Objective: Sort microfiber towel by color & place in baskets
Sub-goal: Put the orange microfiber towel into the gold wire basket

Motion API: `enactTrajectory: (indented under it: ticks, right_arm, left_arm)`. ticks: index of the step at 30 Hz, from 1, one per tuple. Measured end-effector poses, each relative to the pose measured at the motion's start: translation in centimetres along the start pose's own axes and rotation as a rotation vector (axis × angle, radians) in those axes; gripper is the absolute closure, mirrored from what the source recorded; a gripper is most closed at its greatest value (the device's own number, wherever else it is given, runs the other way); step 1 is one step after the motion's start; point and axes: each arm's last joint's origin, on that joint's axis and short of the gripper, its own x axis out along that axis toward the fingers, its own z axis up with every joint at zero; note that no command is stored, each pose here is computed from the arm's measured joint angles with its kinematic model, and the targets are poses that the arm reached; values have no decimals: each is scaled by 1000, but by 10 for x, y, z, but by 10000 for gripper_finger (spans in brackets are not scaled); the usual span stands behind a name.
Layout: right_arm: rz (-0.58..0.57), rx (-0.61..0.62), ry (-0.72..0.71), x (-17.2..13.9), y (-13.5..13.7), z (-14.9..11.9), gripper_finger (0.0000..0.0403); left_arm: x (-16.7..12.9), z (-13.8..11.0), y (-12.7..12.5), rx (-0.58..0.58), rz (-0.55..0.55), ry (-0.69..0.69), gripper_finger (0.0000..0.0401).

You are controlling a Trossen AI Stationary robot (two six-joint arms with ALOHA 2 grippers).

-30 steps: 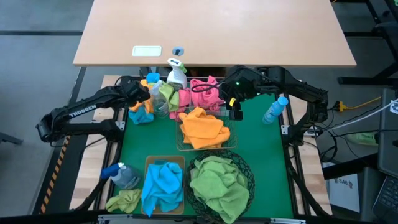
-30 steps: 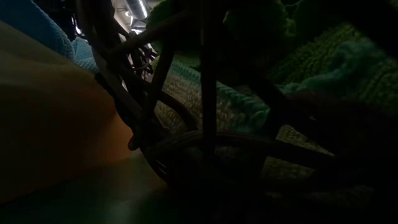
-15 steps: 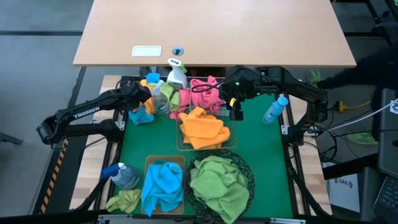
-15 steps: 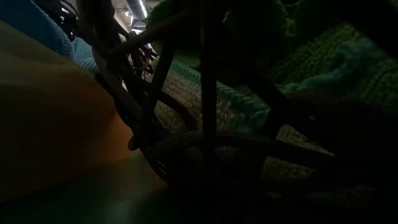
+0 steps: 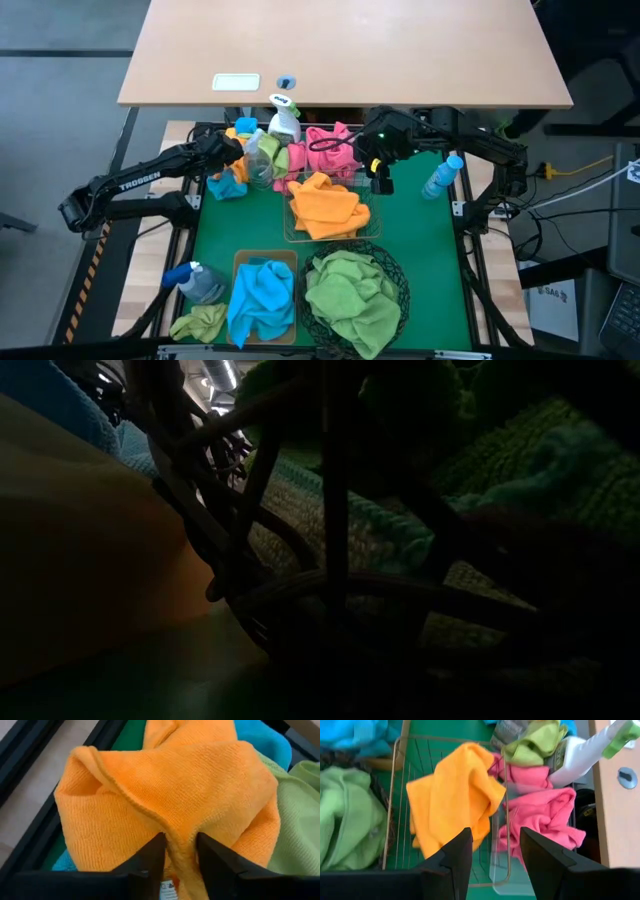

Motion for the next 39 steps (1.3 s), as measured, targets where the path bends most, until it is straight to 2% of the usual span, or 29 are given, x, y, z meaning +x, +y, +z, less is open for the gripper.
enactTrajectory:
  ticks: [5,7,15,23,29,39]
  right_arm:
    - [17,-5,57,-1,2,-6,239]
    - [18,-5,61,-3,2,-7,239]
    - [24,-5,79,-5,3,-10,239]
    - [37,-5,124,-5,4,-14,240]
    - [81,-3,109,-5,5,-14,240]
    - [116,0,140,-6,7,-17,240]
  left_arm:
    - [0,0,0,47,1,-4,375]
    - [0,0,0,52,3,-9,393]
    - [-6,2,2,108,-29,-27,399]
    - [-30,11,11,81,-154,-99,400]
    - [-65,26,11,60,-304,-176,400]
    - [-151,66,1,94,-527,-370,401]
